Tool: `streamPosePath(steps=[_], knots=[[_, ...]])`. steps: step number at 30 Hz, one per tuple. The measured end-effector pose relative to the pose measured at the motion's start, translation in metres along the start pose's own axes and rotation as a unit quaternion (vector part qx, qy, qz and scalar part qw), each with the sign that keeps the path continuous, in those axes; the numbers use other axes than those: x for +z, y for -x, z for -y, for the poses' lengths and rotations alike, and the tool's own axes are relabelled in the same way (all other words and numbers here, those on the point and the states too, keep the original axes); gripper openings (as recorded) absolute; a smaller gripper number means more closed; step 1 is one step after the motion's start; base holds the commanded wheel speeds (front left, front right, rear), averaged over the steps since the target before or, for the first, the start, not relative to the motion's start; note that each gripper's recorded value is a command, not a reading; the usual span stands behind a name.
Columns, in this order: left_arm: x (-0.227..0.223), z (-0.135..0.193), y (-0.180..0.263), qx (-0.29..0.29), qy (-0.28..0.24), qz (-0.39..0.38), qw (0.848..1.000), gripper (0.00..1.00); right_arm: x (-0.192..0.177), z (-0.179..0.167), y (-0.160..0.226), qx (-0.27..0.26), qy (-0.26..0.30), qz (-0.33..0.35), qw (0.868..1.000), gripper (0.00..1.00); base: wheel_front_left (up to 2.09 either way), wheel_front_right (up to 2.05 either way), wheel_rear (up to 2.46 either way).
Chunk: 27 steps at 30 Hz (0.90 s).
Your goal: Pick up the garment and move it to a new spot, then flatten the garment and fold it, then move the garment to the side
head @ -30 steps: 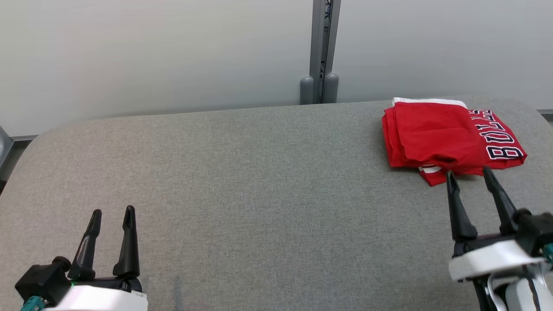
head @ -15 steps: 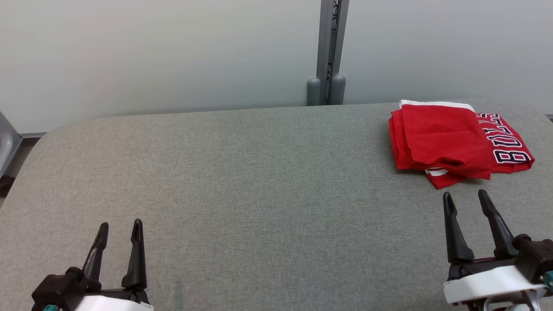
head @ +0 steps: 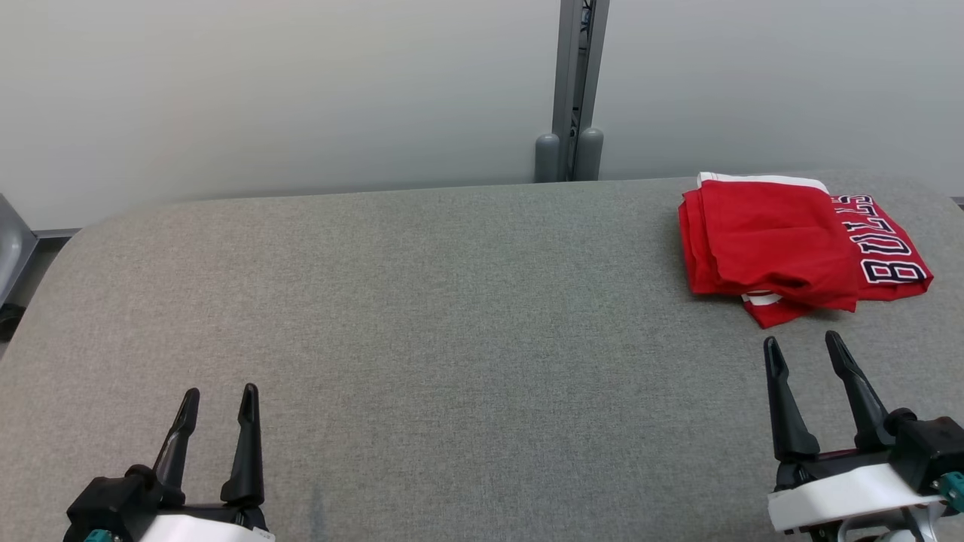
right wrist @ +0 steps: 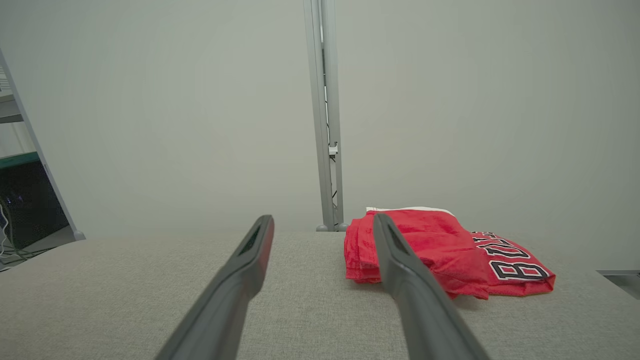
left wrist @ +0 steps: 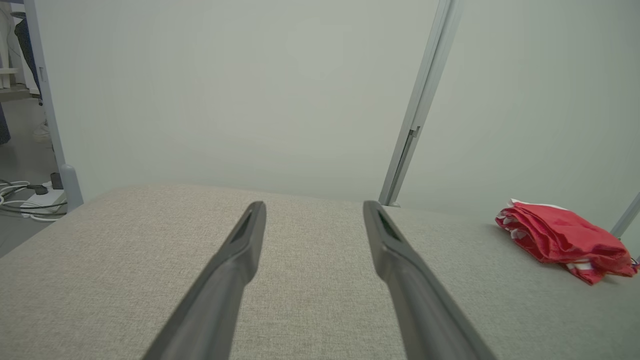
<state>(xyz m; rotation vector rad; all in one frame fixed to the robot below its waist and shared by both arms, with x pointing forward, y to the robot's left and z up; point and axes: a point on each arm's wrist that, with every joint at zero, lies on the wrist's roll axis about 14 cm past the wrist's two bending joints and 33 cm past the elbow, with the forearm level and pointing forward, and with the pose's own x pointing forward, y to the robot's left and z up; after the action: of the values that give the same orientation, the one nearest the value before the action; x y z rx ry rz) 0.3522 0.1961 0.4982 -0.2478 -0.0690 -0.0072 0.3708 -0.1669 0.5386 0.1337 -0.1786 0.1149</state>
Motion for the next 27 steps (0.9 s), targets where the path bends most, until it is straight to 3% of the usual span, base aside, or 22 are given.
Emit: streamPosePath(steps=[12,13,19,27], knots=[[-0.004,0.001,-0.001,-0.002,0.002,-0.007,1.000,1.00,-0.003,-0.001,-0.001,0.001,0.000,-0.003,1.000,1.00,0.00,0.00,0.00],[-0.006,0.001,0.000,-0.002,0.004,-0.009,1.000,0.00,-0.004,-0.001,-0.001,0.000,-0.001,-0.006,1.000,0.00,0.00,0.00,0.00],[-0.032,-0.001,0.013,0.013,0.026,-0.051,0.998,0.00,-0.030,0.001,0.013,-0.013,-0.023,-0.049,0.998,0.00,0.00,0.00,0.00],[-0.033,-0.006,0.011,0.033,0.092,-0.058,0.993,0.00,-0.033,0.009,0.013,-0.038,-0.097,-0.057,0.993,0.00,0.00,0.00,0.00]])
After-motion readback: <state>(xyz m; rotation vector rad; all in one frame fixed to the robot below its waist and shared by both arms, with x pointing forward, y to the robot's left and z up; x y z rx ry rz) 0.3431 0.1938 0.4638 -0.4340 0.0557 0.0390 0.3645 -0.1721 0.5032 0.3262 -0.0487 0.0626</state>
